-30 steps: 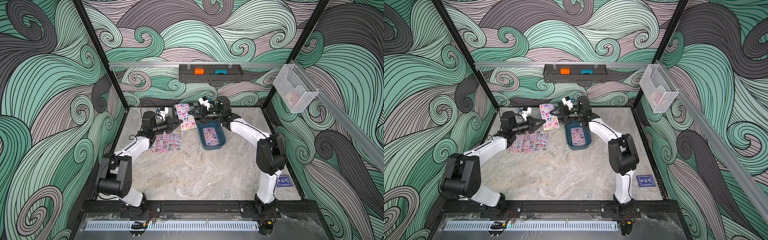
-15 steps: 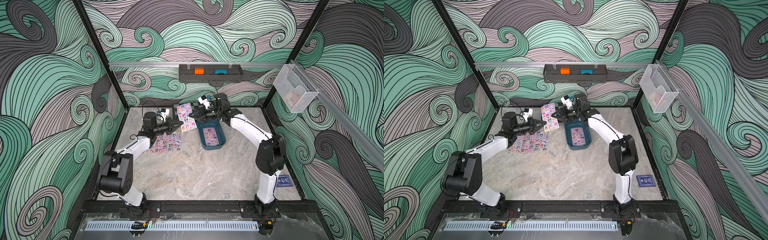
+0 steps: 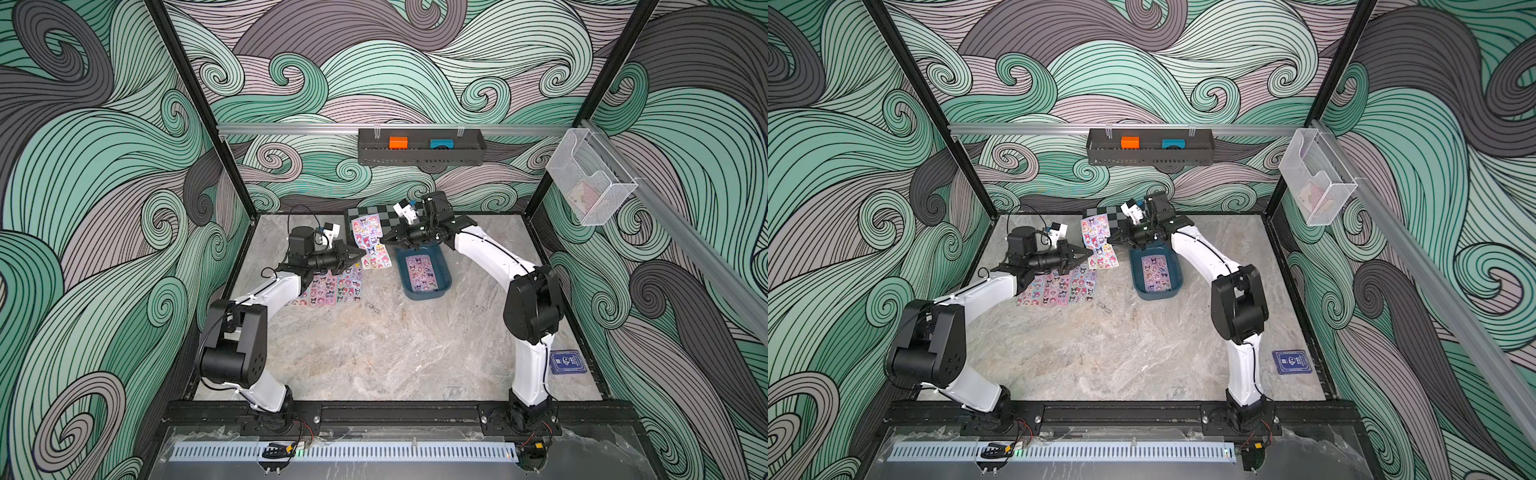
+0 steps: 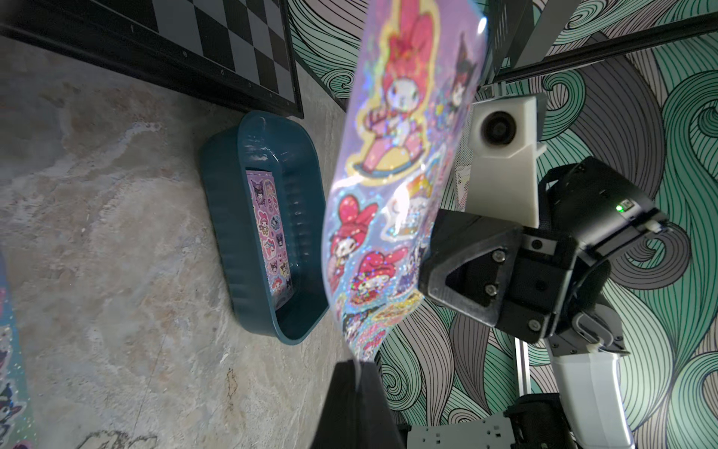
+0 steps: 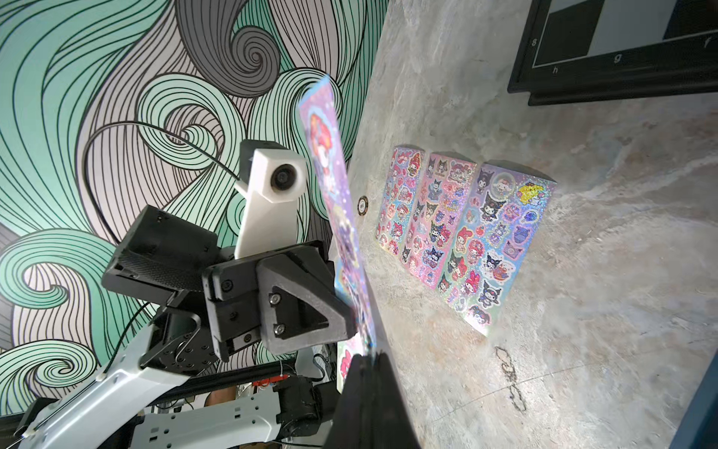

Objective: Take the stickers out of the storage box
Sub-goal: Place the sticker at the center of the board.

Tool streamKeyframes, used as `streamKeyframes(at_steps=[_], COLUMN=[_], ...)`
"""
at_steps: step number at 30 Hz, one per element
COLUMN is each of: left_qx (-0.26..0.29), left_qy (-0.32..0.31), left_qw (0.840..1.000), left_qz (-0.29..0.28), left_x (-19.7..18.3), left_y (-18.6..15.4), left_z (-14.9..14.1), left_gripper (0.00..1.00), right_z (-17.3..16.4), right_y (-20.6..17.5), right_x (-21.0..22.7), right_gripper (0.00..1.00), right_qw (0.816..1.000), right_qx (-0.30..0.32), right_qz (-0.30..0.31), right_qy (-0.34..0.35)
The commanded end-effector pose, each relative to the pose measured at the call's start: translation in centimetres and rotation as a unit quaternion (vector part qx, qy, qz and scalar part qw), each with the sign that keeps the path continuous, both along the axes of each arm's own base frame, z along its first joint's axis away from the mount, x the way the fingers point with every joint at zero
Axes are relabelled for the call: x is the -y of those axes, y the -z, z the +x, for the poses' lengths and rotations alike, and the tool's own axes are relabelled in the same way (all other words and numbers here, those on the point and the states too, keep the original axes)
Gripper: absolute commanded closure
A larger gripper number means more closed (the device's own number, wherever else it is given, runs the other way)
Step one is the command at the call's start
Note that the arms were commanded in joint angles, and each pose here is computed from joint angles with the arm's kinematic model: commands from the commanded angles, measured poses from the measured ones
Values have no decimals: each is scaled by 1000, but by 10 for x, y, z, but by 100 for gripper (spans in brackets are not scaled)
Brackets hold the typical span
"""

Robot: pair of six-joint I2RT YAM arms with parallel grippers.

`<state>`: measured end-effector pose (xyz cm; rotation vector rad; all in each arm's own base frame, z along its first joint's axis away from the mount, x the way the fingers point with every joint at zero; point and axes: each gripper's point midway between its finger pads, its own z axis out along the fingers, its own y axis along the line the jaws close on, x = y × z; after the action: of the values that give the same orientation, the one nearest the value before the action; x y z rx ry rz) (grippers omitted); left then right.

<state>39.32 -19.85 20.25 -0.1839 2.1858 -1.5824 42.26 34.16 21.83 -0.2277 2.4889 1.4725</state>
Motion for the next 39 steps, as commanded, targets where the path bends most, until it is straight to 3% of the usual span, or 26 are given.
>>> streamKeyframes(at_steps=[1, 6, 16, 24, 33, 39], left_qx=[0, -20, -62, -39, 2, 1], left_qy=[6, -1, -13, -27, -12, 2], left_qw=[1000, 999, 996, 994, 992, 992], left_qz=[13, 26, 59, 102, 126, 129], left_x=[-6, -17, -33, -42, -41, -39], left_y=[8, 23, 71, 79, 89, 96], left_z=[-1, -4, -21, -34, -45, -47], left_gripper=[73, 61, 60, 60, 60, 60], right_z=[-1, -4, -7, -8, 0, -2], right_y=[-5, 8, 93, 119, 153, 169], right_x=[-3, -2, -13, -26, 13, 19], right_gripper=[100, 100, 100, 100, 100, 100], right_qw=[1000, 1000, 995, 993, 984, 978], right_qx=[13, -2, -73, -81, -86, -91], right_qz=[-6, -17, -60, -86, -155, -189], right_qy=[-7, -9, -19, -23, 13, 13])
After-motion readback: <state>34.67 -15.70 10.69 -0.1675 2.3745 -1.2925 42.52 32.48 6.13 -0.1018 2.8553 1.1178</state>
